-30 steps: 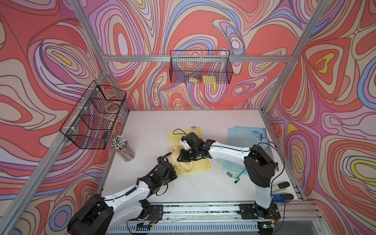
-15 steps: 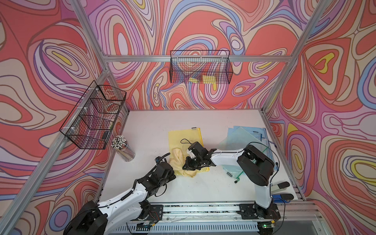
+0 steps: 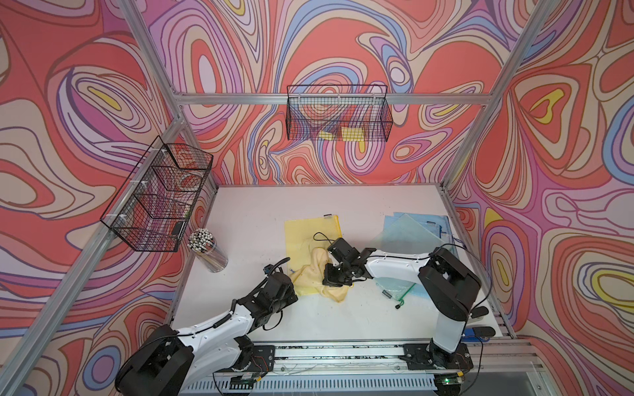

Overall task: Wipe the document bag
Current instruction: Wipe the dirt from the document bag.

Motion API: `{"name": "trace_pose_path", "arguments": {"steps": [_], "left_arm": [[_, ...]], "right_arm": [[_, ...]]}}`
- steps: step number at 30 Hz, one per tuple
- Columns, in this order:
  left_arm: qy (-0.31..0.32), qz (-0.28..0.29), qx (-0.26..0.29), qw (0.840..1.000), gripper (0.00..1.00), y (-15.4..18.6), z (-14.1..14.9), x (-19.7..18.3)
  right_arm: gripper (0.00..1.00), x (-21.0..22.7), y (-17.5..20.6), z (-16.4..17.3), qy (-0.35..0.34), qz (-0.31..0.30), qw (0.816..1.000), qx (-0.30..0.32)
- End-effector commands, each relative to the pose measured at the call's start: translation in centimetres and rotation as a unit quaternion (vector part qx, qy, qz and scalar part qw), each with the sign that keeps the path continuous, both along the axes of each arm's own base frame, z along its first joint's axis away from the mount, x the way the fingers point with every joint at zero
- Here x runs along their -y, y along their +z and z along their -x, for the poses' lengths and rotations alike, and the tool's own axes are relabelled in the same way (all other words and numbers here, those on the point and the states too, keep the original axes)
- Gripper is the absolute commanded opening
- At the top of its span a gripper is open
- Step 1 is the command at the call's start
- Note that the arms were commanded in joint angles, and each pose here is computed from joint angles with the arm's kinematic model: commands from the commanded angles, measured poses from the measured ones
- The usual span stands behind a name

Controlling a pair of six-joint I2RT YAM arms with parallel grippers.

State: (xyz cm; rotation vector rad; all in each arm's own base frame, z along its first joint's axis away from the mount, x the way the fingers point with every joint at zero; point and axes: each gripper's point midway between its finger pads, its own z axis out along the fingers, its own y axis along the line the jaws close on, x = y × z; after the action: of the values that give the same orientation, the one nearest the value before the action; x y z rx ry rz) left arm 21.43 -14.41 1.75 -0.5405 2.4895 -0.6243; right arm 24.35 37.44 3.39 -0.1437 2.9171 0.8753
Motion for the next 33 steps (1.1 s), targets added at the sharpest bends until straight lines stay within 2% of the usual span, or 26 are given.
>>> {"name": "trace_pose_path", "arguments": {"steps": [1, 5, 9, 12, 19, 22, 26, 30, 33], "left_arm": [[0.001, -0.008, -0.018, 1.000, 0.00, -0.7, 0.5, -0.2], [0.004, -0.008, -0.013, 1.000, 0.00, -0.4, 0.4, -0.3], [0.005, -0.013, -0.012, 1.000, 0.00, -0.2, 0.5, -0.6], [0.008, -0.018, -0.010, 1.000, 0.00, -0.1, 0.6, -0.9], [0.009, -0.024, -0.009, 1.000, 0.00, -0.1, 0.6, -1.2], [0.006, -0.024, -0.010, 1.000, 0.00, -0.1, 0.6, -1.0], [0.004, -0.020, -0.014, 1.000, 0.00, -0.2, 0.6, -0.8], [0.002, -0.018, -0.016, 1.000, 0.00, -0.3, 0.7, -0.7], [0.002, -0.017, -0.018, 1.000, 0.00, -0.4, 0.7, -0.6]], "right_arm": [[0.00, -4.8, -0.2, 1.6, 0.040, -0.020, 0.999, -0.002], [0.00, -6.9, -1.4, 2.0, 0.038, -0.043, 0.998, -0.021], [0.00, -5.6, -2.8, 2.1, 0.021, -0.039, 0.998, -0.036], [0.00, -2.0, -3.9, 2.0, -0.009, -0.021, 0.999, -0.049], [0.00, 11.7, -4.3, 1.4, -0.111, 0.033, 0.991, -0.063], [0.00, 13.8, -3.5, 1.4, -0.122, 0.043, 0.990, -0.054], [0.00, 10.5, -2.0, 0.1, -0.095, 0.016, 0.995, -0.041], [0.00, 3.0, -0.3, -1.0, -0.028, 0.014, 0.999, -0.006], [0.00, -3.3, 0.2, -0.9, 0.017, -0.025, 1.000, -0.006]]}}
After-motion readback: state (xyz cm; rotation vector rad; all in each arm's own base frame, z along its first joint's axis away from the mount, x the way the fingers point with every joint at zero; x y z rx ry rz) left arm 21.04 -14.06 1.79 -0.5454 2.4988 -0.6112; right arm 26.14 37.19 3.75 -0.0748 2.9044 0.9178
